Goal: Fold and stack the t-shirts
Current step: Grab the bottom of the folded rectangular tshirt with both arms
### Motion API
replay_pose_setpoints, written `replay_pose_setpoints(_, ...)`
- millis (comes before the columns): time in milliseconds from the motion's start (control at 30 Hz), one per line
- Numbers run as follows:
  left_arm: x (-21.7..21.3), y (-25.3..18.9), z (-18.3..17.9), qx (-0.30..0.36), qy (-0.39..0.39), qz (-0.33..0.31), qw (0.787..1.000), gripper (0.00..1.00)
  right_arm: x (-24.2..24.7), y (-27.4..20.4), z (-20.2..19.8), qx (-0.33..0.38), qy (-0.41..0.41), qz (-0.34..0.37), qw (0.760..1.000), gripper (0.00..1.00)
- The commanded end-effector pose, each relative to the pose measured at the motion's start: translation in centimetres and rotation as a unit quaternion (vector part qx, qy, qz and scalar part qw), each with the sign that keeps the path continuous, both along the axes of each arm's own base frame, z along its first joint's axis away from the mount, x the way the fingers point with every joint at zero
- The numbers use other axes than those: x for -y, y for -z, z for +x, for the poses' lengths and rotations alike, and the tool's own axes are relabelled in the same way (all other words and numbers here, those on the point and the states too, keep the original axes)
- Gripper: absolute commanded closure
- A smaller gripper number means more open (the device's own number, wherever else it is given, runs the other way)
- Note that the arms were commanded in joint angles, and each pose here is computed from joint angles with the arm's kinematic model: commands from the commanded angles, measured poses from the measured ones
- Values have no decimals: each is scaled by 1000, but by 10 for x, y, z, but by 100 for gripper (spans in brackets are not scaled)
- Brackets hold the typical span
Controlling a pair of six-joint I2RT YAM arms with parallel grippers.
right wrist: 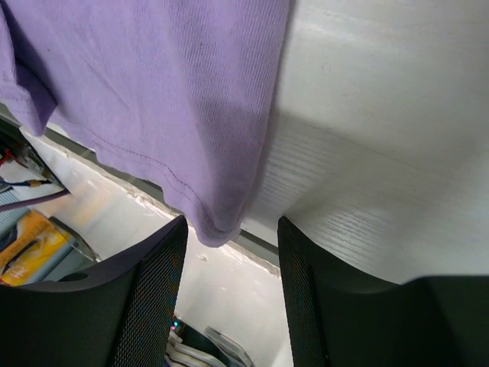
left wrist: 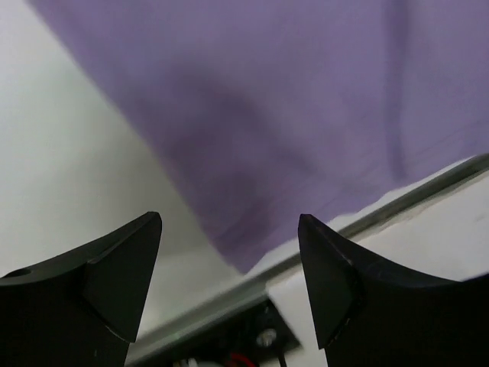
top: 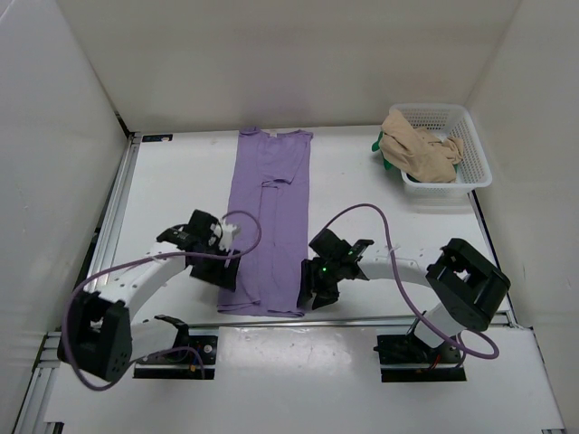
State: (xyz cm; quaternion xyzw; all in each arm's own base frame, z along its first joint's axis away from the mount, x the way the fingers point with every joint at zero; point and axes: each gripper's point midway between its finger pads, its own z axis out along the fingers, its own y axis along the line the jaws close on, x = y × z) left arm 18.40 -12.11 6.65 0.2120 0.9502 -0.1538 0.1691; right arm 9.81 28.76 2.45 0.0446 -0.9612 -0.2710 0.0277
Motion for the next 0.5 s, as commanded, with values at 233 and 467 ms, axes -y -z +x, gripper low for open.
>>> replay_pose_setpoints(233,-31,60,-91,-193,-27,25,980,26,-12,-11,3,26,12,8,1000,44)
replay_pose_setpoints(467,-5,39,-59,-142,-9,-35,989,25,-10,-6,-3,27,4,2,1000,46)
